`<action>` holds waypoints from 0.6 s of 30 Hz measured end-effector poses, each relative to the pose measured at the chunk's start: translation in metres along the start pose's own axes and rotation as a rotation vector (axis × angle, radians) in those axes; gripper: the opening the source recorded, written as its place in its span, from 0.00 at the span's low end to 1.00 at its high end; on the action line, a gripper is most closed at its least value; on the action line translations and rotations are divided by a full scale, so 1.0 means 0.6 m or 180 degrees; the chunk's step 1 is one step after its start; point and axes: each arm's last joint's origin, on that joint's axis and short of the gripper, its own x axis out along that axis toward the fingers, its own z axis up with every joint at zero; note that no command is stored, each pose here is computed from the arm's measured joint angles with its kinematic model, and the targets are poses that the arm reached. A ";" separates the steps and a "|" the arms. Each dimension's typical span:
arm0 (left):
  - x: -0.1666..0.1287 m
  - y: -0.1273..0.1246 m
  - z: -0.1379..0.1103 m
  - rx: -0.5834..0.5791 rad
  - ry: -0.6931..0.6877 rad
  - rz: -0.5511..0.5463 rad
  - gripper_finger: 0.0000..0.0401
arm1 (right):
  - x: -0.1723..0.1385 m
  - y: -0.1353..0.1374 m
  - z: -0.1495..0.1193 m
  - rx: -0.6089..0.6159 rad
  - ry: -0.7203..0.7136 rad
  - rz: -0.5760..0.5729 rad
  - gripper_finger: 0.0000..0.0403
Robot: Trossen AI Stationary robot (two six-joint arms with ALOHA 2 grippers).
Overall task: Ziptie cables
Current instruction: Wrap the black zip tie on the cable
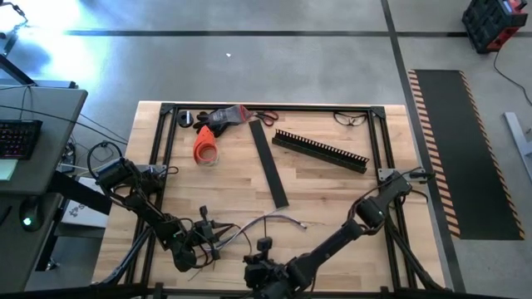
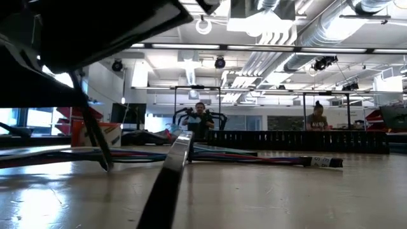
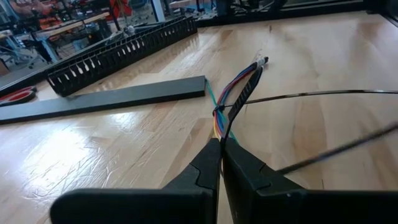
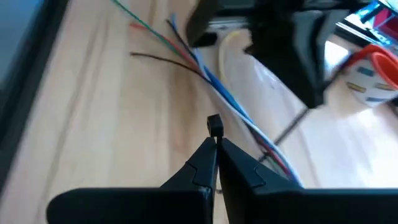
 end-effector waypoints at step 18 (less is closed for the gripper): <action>0.009 -0.013 0.018 0.0161 -0.0008 0.0009 0.00 | 0.049 -0.090 0.023 0.0017 -0.0297 0.0764 0.00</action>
